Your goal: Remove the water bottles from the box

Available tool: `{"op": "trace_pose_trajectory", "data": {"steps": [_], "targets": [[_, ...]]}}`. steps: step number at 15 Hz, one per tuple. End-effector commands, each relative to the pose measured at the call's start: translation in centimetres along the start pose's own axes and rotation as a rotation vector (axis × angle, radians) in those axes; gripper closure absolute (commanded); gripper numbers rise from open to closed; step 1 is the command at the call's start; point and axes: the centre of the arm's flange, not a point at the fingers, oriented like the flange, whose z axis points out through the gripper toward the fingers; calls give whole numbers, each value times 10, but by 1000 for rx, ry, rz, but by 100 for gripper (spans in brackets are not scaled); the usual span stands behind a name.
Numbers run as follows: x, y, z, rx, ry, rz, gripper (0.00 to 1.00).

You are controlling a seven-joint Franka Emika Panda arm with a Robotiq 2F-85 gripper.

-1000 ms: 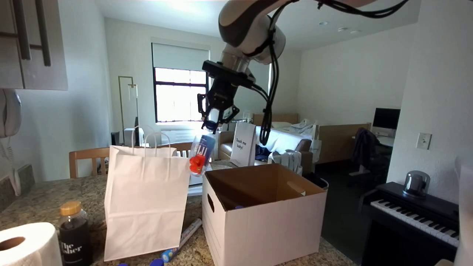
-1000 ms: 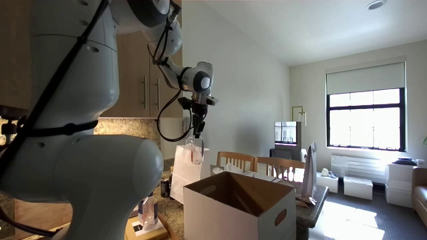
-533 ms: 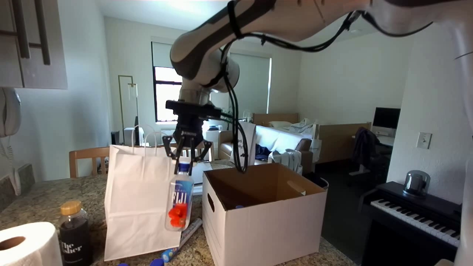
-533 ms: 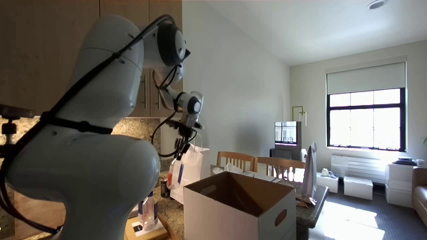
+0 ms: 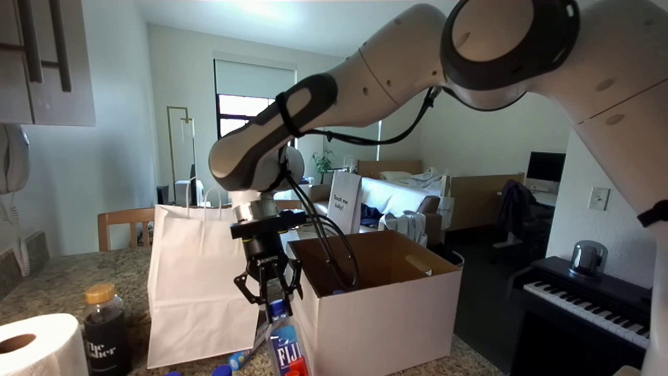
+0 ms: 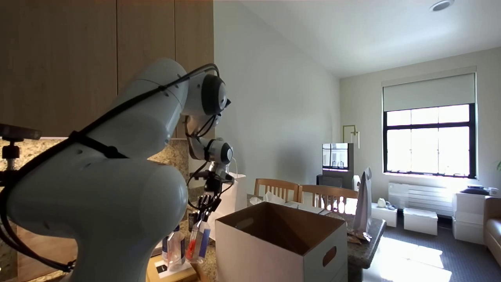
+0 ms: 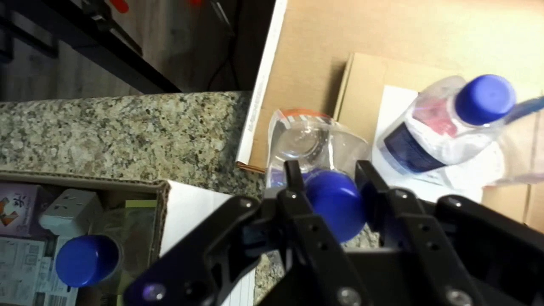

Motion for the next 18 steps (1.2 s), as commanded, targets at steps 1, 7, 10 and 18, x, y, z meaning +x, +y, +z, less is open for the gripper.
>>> {"op": "trace_pose_trajectory", "data": {"steps": [1,7,10,18], "targets": [[28,-9,17,-140,-62,-130,90],[50,-23,54,-239,46,-364,90],[50,-30,66,-251,134,-444,90],[27,-37,105,-188,380,-542,90]]}}
